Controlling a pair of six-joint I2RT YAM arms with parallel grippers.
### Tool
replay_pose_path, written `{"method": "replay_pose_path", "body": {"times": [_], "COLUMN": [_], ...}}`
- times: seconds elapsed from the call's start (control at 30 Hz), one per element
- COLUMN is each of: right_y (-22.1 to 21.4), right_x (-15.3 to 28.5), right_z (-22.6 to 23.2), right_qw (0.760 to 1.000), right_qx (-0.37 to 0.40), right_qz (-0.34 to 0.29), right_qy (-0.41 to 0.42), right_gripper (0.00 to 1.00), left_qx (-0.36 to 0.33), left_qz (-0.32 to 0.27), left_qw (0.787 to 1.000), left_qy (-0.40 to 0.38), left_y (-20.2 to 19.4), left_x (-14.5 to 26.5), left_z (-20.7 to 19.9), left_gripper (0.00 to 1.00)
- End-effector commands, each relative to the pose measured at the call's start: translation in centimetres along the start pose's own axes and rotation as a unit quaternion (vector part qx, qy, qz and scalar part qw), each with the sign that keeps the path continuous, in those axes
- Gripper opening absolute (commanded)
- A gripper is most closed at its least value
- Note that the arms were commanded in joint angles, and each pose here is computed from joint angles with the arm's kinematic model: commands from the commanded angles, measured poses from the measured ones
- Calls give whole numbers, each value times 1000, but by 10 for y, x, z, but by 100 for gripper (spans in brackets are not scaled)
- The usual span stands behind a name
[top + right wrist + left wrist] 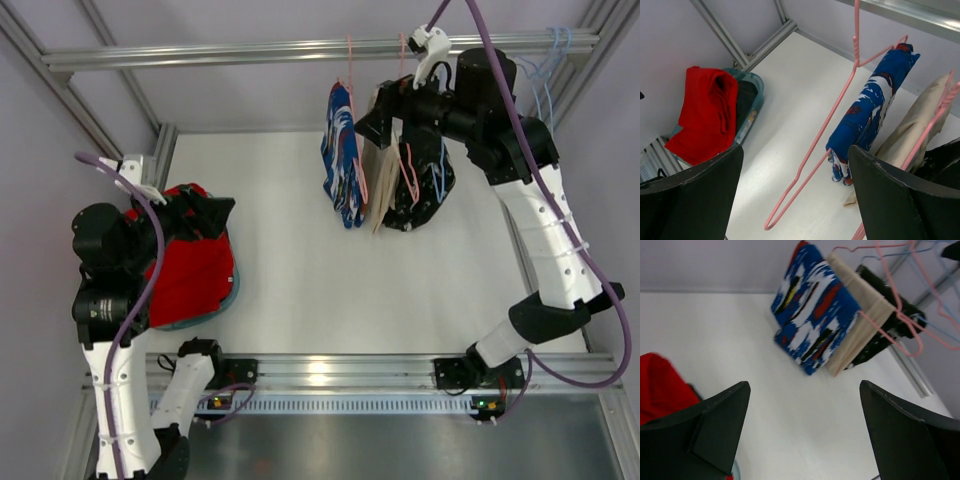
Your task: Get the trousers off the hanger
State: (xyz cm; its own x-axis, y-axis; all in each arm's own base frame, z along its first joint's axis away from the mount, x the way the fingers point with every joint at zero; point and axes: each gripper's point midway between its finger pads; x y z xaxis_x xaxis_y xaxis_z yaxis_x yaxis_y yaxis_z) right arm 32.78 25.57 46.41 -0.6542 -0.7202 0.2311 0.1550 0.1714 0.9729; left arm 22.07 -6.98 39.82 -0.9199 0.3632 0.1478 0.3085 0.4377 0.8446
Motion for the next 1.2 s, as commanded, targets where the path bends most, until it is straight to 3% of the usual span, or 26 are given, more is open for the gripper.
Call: {"method": "replay_pose_path", "body": {"times": [0.0, 0.1, 0.17, 0.2, 0.37, 0.53, 0.77, 1.0, 1.1, 1.17], "right_y": [55, 60, 60, 62, 65, 66, 59, 55, 53, 52], "right_x": [31, 47, 53, 62, 80, 91, 97, 100, 100, 100], "right_z": [3, 4, 4, 3, 0, -4, -14, -18, -20, -22], "right_qw": [995, 994, 993, 992, 988, 986, 985, 985, 985, 985], "right_qx": [22, 32, 46, 51, 70, 78, 72, 72, 71, 72], "right_qz": [-91, -102, -103, -109, -118, -121, -114, -109, -107, -106], "right_qy": [-28, -36, -41, -49, -71, -87, -104, -109, -112, -115], "right_gripper": [87, 87, 88, 88, 92, 93, 95, 95, 96, 96], "left_qx": [48, 150, 152, 153, 173, 183, 195, 228, 241, 242], "left_qz": [-7, -46, -63, -37, -20, 47, 82, 101, 100, 86], "left_qw": [984, 958, 952, 943, 929, 916, 895, 880, 872, 866], "left_qy": [-170, -242, -258, -292, -326, -355, -393, -404, -414, -429], "left_y": [17, 46, 62, 53, 54, 9, -21, -33, -31, -24], "left_x": [-19, -45, -74, -78, -132, -173, -199, -225, -230, -227], "left_z": [-55, -74, -83, -107, -129, -164, -206, -224, -230, -234], "left_gripper": [96, 94, 93, 92, 87, 84, 79, 65, 53, 36]}}
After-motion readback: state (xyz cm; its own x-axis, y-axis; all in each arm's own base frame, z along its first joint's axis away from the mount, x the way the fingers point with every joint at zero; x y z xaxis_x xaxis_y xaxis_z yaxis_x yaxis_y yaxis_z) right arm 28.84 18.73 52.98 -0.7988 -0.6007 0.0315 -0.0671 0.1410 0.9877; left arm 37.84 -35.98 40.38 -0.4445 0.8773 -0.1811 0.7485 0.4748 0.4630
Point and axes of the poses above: each gripper's point midway between its finger pads, its own x axis back along the fingers, its own z axis along the line the jaws close on, y = z × x, and after that the axes turned 12 degrees about x, right-handed
